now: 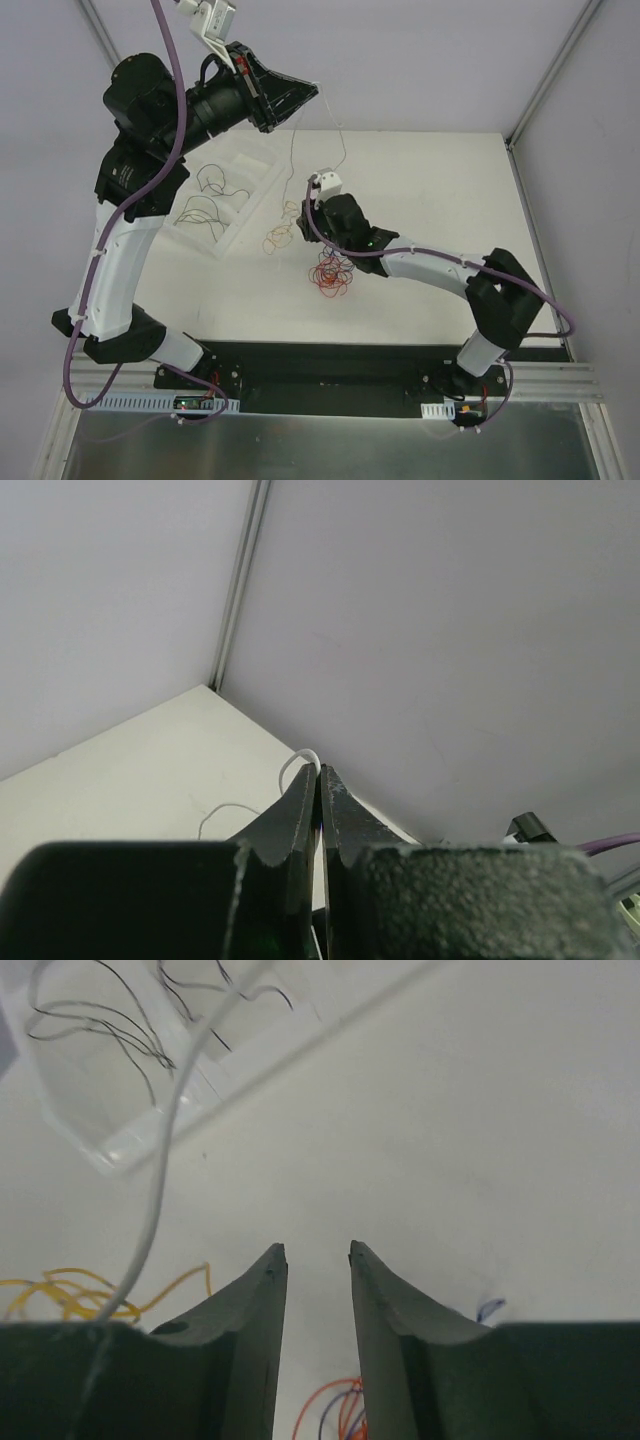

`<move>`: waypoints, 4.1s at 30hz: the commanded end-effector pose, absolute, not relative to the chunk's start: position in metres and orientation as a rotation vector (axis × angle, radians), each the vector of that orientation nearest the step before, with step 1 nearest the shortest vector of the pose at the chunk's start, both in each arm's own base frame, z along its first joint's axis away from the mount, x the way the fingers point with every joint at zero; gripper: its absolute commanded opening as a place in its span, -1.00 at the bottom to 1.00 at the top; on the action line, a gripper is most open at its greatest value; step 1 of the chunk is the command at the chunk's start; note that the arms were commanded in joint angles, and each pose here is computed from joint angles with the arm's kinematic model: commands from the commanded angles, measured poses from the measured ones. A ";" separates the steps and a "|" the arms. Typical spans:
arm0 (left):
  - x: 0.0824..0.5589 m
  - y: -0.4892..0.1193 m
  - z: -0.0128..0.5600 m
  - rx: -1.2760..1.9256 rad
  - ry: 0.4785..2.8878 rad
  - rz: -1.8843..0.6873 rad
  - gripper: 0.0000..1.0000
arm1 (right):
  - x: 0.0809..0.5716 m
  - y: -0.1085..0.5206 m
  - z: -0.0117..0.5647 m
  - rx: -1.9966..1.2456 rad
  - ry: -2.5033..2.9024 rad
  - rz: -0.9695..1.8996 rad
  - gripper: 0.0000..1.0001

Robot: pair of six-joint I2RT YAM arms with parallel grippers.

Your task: Untangle the cables

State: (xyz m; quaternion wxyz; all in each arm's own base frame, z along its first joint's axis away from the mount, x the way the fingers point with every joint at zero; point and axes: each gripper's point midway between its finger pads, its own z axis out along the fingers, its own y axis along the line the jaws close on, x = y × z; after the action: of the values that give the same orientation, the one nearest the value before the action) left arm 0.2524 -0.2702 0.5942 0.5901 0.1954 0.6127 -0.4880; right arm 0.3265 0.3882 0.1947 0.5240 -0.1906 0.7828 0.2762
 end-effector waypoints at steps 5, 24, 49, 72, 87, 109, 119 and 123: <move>0.249 -0.264 0.608 0.449 1.369 -1.135 -1.00 | 0.301 0.320 0.203 -0.347 1.961 0.545 -0.04; 0.258 -0.274 0.594 0.451 1.416 -1.161 -1.00 | 0.211 0.314 0.370 -0.631 1.591 0.864 0.67; 0.250 -0.250 0.644 0.401 1.254 -1.079 -1.00 | 0.321 0.324 0.114 -0.102 2.011 0.447 -0.36; 0.231 -0.139 0.678 0.165 1.113 -0.606 -1.00 | 0.354 0.201 0.059 0.430 2.175 0.389 -0.77; 0.192 -0.097 0.695 0.102 1.026 -0.543 -1.00 | 0.379 0.163 0.034 0.698 2.235 0.453 -0.95; 0.261 -0.134 0.472 0.157 1.554 -0.430 -1.00 | 0.322 0.352 0.143 -0.217 2.206 0.749 0.36; 0.279 -0.148 0.382 0.153 1.772 -0.413 -1.00 | 0.335 0.337 0.068 0.010 2.407 0.762 0.04; 0.288 -0.163 0.359 0.166 1.847 -0.440 -1.00 | 0.323 0.284 0.029 0.244 2.475 0.628 0.00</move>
State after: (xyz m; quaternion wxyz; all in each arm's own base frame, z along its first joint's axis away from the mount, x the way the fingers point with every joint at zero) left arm 0.2793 -0.1525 0.3723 0.6000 0.0822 0.7771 -0.1716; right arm 0.3286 0.3255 0.0443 0.2926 -0.0028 0.9190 0.2642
